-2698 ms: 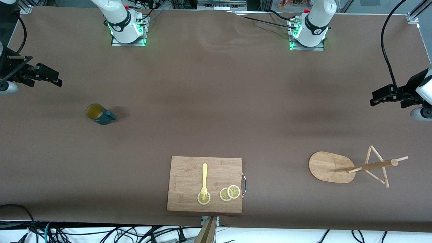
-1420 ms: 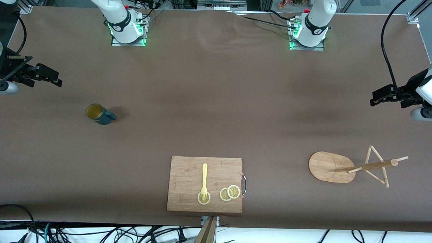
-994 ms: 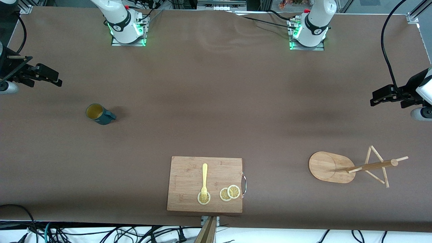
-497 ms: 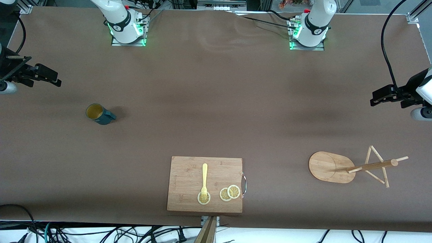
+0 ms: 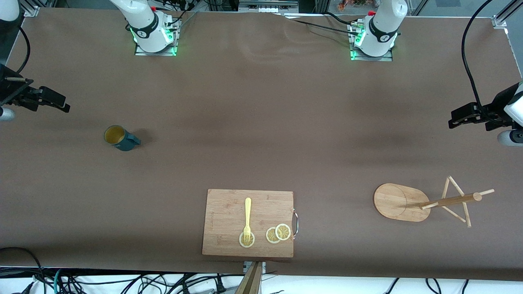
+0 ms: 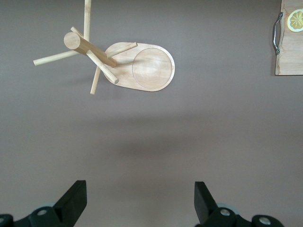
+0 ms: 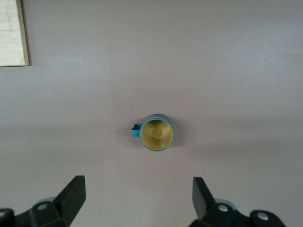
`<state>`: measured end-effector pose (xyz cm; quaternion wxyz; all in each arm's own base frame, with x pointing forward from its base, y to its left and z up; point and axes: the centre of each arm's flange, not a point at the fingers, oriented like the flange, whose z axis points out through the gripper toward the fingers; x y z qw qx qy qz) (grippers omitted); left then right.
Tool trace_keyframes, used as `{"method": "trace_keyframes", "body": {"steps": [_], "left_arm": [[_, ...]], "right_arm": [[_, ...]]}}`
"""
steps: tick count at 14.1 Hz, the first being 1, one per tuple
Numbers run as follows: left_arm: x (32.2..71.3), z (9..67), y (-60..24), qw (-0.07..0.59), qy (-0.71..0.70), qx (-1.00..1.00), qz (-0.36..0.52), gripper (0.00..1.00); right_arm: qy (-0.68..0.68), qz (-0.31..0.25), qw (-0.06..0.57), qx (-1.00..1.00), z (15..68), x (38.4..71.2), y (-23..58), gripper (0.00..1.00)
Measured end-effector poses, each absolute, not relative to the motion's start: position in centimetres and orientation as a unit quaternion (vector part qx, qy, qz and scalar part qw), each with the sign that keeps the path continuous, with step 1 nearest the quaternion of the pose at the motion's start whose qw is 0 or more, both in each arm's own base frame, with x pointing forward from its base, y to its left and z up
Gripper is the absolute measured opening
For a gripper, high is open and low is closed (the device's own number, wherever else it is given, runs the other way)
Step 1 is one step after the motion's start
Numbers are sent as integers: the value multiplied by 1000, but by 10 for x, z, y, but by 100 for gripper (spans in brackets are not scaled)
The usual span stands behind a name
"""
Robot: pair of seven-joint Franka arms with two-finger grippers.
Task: Pass cup and hang on rack
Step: 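Reach the right gripper down to the teal mug rim and grasp it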
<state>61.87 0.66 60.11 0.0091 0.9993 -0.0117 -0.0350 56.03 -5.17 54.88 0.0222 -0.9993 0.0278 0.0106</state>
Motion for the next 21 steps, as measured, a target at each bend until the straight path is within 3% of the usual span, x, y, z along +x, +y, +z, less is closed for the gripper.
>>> {"method": "trace_keyframes", "body": {"steps": [4,10,14,21], "left_arm": [[619,601,7,9,-12,999,-35,100],[619,601,7,9,-12,999,-35,100],[619,601,7,9,-12,999,-35,100],[619,601,7,9,-12,999,-35,100]], "right_arm": [[30,-16,20,-999,516,556,-52,100],[35,-56,15,-998,424,532,-50,100],[39,-37,15,-998,374,518,-49,100],[58,-18,8,-998,287,529,-66,100]]}}
